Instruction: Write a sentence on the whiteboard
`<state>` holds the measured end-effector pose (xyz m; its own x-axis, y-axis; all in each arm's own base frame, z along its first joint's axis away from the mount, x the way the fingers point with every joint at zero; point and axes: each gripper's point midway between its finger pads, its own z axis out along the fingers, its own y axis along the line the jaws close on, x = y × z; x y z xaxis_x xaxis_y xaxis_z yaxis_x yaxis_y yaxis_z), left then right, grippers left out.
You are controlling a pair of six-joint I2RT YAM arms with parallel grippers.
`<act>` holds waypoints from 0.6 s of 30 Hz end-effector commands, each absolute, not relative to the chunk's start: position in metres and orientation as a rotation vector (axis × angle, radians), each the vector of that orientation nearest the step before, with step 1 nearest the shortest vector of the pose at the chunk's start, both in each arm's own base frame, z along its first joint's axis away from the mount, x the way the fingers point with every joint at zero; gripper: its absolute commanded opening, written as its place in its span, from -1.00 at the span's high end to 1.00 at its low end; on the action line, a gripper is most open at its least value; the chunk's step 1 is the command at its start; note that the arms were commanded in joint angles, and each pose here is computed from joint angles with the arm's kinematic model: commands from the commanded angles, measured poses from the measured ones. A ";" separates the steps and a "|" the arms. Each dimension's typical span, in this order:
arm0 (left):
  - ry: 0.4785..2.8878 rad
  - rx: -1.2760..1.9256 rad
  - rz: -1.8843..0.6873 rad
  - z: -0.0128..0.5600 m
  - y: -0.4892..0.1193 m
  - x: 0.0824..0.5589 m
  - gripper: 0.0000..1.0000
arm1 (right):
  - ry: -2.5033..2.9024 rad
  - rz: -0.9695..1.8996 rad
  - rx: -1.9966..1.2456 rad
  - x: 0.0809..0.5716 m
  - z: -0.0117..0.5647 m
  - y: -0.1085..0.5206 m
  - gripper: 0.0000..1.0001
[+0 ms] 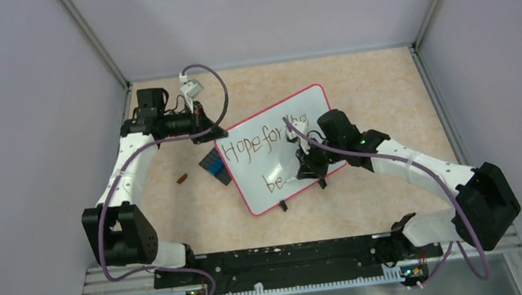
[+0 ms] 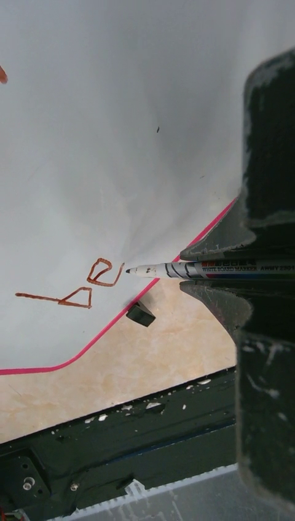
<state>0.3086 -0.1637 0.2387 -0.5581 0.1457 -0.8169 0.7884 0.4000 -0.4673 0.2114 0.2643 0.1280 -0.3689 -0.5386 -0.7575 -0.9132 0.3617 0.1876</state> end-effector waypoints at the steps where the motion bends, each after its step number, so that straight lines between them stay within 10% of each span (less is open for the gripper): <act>1: 2.033 0.807 -1.098 0.218 -0.161 0.308 1.00 | 1.919 0.829 -1.252 0.214 0.167 0.266 1.00; 18: 2.032 0.808 -1.099 0.219 -0.161 0.307 1.00 | 1.922 0.845 -1.171 0.222 0.170 0.260 1.00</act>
